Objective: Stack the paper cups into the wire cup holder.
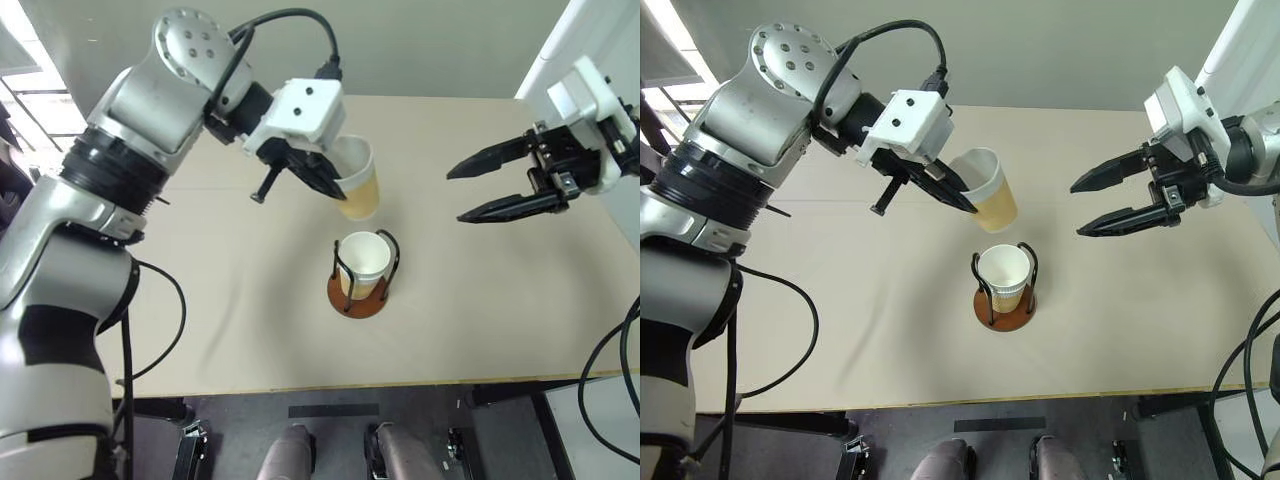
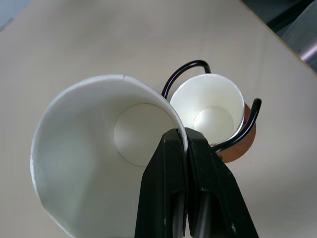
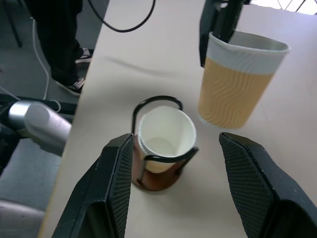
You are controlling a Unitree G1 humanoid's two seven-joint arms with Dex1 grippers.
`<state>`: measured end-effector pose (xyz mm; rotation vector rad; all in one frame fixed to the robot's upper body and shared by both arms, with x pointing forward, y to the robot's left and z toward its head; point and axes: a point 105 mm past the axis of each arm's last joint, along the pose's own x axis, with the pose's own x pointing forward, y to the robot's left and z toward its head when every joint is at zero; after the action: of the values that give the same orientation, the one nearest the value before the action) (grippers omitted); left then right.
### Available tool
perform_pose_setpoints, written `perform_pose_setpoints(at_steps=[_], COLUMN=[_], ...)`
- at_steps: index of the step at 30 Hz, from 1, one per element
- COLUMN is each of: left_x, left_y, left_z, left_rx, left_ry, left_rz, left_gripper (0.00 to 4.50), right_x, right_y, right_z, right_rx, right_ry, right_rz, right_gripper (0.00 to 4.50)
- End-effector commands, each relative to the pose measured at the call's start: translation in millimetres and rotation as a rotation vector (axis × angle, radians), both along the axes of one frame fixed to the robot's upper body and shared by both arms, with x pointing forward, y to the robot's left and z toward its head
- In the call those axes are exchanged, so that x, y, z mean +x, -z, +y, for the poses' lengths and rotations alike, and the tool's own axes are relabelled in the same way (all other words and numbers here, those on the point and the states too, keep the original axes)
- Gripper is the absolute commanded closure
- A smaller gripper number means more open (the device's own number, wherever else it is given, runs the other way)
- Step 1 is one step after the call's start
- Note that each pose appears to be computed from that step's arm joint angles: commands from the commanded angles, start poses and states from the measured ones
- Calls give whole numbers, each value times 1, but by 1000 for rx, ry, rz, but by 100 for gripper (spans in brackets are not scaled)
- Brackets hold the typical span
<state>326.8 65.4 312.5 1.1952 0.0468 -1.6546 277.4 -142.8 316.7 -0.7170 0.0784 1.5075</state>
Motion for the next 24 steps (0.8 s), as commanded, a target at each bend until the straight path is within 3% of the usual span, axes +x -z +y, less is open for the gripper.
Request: perform_pose_setpoints(at_steps=[1,11,24], left_x=[-11,-21,-29], left_y=[-10,0,12], left_z=[-4,-12,-11], left_rx=[10,30,44], left_ry=[64,121,154], left_rz=[-6,60,119], left_gripper=[449,449,449], right_x=[-16,-12,-13], right_y=[-22,-36,-35], right_z=[3,-5,-6], right_rx=[24,-19,-20], right_ry=[-30,9,21], right_rz=[-86,-162,-155], right_gripper=[176,176,176])
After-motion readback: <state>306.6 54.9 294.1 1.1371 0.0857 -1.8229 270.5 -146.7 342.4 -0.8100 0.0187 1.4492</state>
